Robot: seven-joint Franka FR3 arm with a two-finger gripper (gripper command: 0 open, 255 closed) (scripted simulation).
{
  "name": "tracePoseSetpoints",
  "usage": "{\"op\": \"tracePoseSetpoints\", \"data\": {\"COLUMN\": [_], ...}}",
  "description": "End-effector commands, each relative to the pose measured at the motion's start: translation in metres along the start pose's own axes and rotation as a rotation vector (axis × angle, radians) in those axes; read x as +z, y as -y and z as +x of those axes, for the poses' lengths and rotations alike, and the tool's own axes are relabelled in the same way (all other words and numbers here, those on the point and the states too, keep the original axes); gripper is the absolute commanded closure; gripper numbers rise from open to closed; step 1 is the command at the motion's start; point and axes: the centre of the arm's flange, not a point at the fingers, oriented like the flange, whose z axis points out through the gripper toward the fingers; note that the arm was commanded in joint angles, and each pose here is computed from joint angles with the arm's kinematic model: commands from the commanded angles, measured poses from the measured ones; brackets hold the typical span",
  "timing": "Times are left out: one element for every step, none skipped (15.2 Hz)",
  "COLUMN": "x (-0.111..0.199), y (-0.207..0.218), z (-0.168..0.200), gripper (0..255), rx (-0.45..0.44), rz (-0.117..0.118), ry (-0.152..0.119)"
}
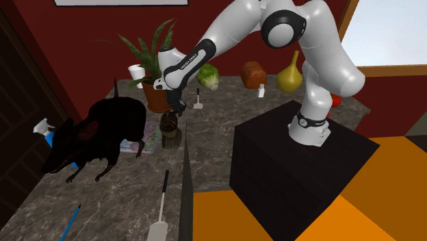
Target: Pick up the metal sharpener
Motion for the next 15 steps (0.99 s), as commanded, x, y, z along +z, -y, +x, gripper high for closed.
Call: {"op": "tracePoseSetpoints", "data": {"x": [0.000,0.000,0.001,-0.005,-0.010,-0.015,-0.020,-0.026,-0.031,-0.036,-0.042,-0.047,-0.052,-0.057,-0.063], "y": [0.000,0.000,0.000,0.000,0.000,0.000,0.000,0.000,0.000,0.000,-0.001,-0.001,-0.001,-0.001,-0.001], "z": [0.000,0.000,0.000,0.000,0.000,0.000,-0.001,-0.001,-0.001,-0.001,-0.001,-0.001,-0.002,-0.002,-0.002], "gripper": [255,255,255,255,255,255,255,255,255,255,255,255,255,255,255], "rx": [0.000,0.000,0.000,0.000,0.000,0.000,0.000,0.000,0.000,0.000,0.000,0.000,0.000,0.000,0.000], "rz": [0.000,0.000,0.000,0.000,0.000,0.000,0.000,0.000,0.000,0.000,0.000,0.000,0.000,0.000,0.000], "ry": [0.000,0.000,0.000,0.000,0.000,0.000,0.000,0.000,0.000,0.000,0.000,0.000,0.000,0.000,0.000]}}
